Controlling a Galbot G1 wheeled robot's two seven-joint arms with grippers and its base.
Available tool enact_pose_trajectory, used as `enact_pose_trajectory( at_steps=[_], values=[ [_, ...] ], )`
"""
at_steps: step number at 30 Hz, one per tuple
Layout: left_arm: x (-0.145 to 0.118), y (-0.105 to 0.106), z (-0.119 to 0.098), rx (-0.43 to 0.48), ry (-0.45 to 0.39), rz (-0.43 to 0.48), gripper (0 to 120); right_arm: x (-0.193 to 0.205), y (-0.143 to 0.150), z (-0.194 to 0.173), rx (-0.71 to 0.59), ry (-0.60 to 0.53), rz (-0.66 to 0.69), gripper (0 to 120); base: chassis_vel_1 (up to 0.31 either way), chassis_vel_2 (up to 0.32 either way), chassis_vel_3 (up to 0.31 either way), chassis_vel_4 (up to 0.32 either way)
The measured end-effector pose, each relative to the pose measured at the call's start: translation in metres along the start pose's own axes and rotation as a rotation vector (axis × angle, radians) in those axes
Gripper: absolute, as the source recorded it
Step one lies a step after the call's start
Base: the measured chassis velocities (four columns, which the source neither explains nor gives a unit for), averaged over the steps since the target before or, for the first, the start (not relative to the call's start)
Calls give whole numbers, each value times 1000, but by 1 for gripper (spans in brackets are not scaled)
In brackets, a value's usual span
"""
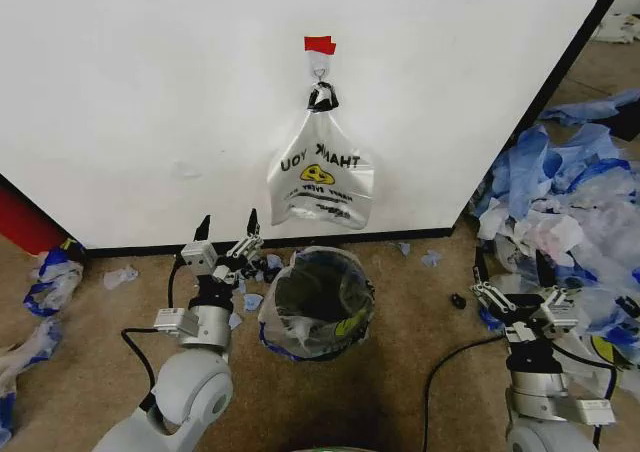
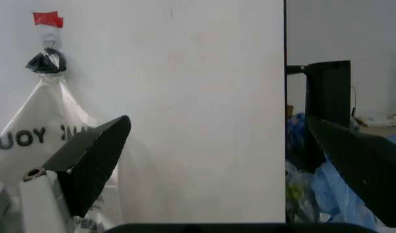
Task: Pick up the garbage bag from the wall and place it over the trash bin.
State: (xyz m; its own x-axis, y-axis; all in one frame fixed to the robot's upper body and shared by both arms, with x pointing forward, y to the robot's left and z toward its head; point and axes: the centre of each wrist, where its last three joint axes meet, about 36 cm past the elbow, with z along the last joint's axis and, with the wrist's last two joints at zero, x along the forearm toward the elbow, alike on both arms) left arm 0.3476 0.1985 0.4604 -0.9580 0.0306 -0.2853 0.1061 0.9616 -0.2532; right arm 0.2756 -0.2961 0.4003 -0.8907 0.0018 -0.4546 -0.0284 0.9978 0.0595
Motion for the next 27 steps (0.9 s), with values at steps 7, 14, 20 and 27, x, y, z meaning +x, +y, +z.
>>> enact_pose_trajectory(
  at_steps=[7,14,20,27],
  values=[
    [0,0,0,0,0,0,100,0,0,0,0,0,0,100,0,0,0,0],
    [0,0,0,0,0,0,100,0,0,0,0,0,0,100,0,0,0,0],
    [0,0,0,0,0,0,100,0,0,0,0,0,0,100,0,0,0,0],
    [0,0,0,0,0,0,100,0,0,0,0,0,0,100,0,0,0,0]
  ],
)
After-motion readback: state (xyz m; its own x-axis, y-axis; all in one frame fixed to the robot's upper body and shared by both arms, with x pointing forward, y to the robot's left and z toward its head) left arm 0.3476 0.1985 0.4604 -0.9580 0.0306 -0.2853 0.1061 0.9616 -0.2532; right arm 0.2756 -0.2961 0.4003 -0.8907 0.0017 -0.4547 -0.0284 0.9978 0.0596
